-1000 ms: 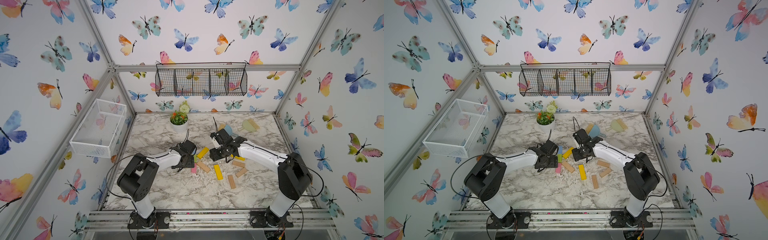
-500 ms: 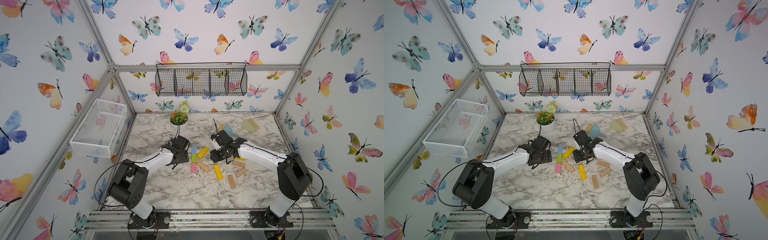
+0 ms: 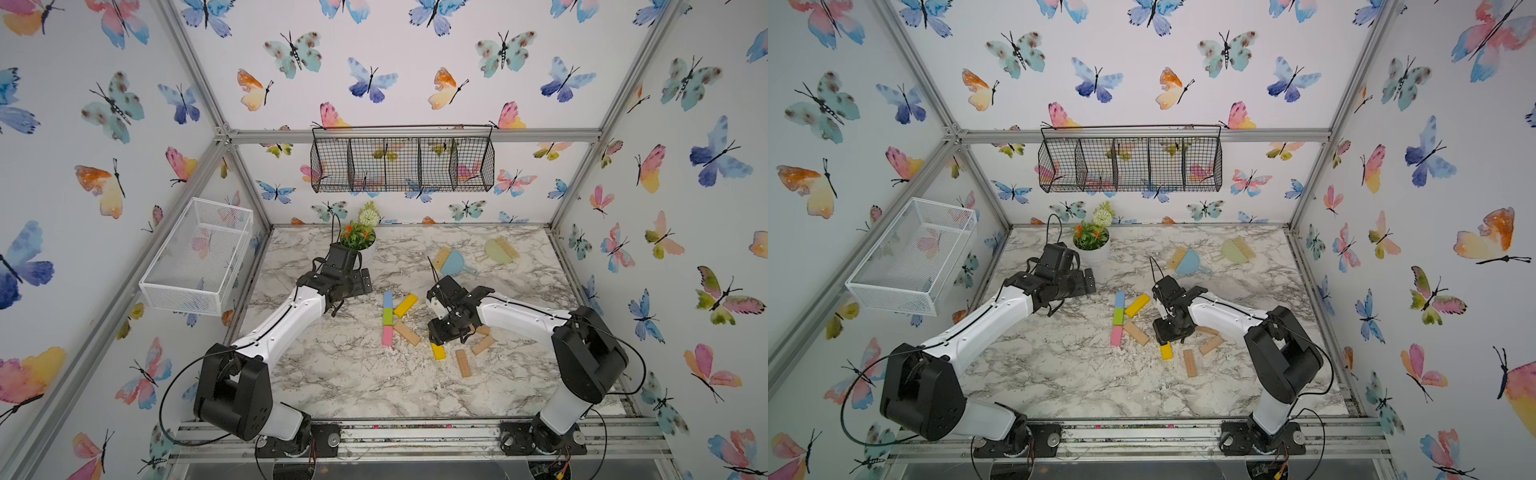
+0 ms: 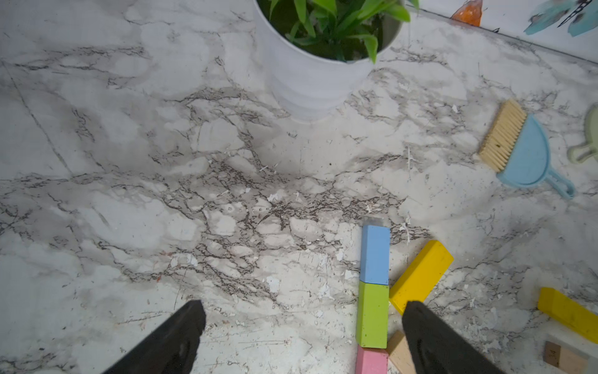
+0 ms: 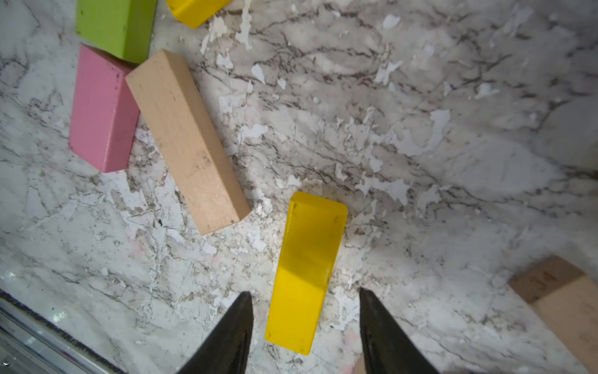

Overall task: Assemble the letter k with building blocks
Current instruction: Pick up the building block from the center of the board.

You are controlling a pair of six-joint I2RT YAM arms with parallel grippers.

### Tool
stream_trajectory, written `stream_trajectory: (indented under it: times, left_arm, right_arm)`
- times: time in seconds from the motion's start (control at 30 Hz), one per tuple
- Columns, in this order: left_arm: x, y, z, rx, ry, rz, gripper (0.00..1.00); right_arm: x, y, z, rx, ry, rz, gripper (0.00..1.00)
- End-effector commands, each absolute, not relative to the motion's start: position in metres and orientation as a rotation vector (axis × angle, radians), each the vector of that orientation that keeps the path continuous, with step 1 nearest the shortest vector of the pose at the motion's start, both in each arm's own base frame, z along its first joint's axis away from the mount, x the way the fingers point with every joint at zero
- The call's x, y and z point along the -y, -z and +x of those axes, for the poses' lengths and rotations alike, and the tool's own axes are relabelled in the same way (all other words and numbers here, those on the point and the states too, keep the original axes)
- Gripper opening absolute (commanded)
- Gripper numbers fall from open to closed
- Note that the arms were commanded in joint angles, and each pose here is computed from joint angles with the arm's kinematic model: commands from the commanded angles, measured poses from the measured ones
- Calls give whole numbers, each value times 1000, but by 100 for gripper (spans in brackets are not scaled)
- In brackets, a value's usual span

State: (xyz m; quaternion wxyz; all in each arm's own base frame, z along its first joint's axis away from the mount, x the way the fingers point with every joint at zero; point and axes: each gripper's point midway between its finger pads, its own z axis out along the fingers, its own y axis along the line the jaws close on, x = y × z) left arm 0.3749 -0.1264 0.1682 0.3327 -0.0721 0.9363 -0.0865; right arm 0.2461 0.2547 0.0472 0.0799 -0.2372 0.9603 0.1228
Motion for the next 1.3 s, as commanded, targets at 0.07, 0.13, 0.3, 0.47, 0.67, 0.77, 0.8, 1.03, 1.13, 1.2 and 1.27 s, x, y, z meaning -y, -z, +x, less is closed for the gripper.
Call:
stream_trajectory:
  times: [0.07, 0.13, 0.3, 0.47, 0.67, 0.77, 0.8, 1.03, 1.13, 1.2, 1.27]
  left_arm:
    - [126, -203, 394, -2384, 386, -200, 98]
    - [122, -207, 401, -2386, 389, -223, 98]
    - [112, -204, 410, -2384, 321, -245, 98]
    - [100, -201, 408, -2344, 313, -268, 98]
    - [81, -192, 403, -2314, 425, -368, 100]
    - [77, -192, 404, -2316, 449, -386, 100]
    - [78, -192, 404, -2317, 455, -384, 100]
    - [74, -190, 402, -2324, 430, -399, 99]
    - [74, -190, 401, -2325, 427, -399, 99]
    - [73, -189, 402, -2327, 426, -401, 99]
    - [73, -189, 402, -2327, 428, -400, 99]
  right_arm:
    - [-251, -49, 235, -2910, -358, -765, 55]
    - [-251, -48, 234, -2915, -349, -772, 55]
    - [-255, -45, 234, -2927, -311, -807, 54]
    - [-261, -41, 234, -2936, -281, -836, 54]
    - [-260, -36, 236, -2948, -235, -830, 54]
    - [-261, -33, 235, -2954, -224, -828, 54]
    - [-262, -33, 235, -2956, -221, -825, 54]
    - [-264, -26, 237, -2986, -200, -783, 52]
    - [-264, -23, 238, -3007, -178, -759, 51]
    - [-262, -21, 238, -3017, -146, -745, 50]
    - [-260, -20, 238, -3024, -117, -726, 50]
